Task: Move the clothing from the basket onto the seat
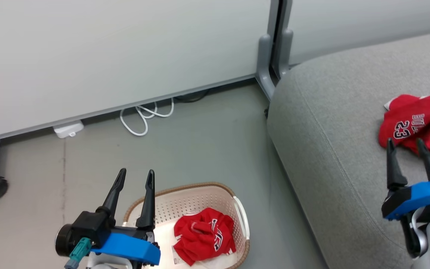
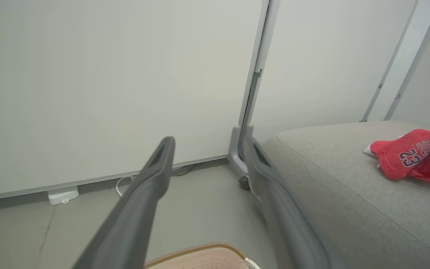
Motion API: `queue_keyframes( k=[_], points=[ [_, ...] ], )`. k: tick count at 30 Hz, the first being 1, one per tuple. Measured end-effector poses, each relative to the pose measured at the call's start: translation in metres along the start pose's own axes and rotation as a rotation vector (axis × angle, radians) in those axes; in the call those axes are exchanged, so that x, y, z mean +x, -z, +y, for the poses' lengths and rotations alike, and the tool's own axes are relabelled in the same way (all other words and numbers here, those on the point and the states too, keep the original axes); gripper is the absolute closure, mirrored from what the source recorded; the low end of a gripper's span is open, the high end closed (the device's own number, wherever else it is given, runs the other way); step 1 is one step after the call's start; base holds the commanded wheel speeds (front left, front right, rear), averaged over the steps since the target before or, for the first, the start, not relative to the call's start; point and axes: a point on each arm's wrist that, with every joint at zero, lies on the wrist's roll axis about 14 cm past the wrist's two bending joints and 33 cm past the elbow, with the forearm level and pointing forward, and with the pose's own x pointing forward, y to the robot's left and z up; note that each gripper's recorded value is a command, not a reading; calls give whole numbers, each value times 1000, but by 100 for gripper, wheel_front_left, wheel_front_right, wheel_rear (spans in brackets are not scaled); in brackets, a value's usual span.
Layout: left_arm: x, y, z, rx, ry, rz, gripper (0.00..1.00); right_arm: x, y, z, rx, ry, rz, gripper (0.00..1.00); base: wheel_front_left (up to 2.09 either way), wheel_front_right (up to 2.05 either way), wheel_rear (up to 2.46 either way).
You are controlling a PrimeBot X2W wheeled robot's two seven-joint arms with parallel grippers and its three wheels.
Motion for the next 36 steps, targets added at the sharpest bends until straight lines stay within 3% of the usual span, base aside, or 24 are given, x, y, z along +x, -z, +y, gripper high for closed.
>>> queue_keyframes(
  k=[15, 25, 36],
  points=[
    [-54, -12, 55, 0, -213, -29, 0, -29, -10, 105, 33, -244, -18, 0, 0, 0, 0],
    [-75, -11, 80, 11, -306, -24, 0, -42, -7, 140, 40, -344, -8, 0, 0, 0, 0],
    [-83, -7, 87, 11, -336, -10, 0, -50, -1, 146, 74, -365, 11, 0, 0, 0, 0]
  ],
)
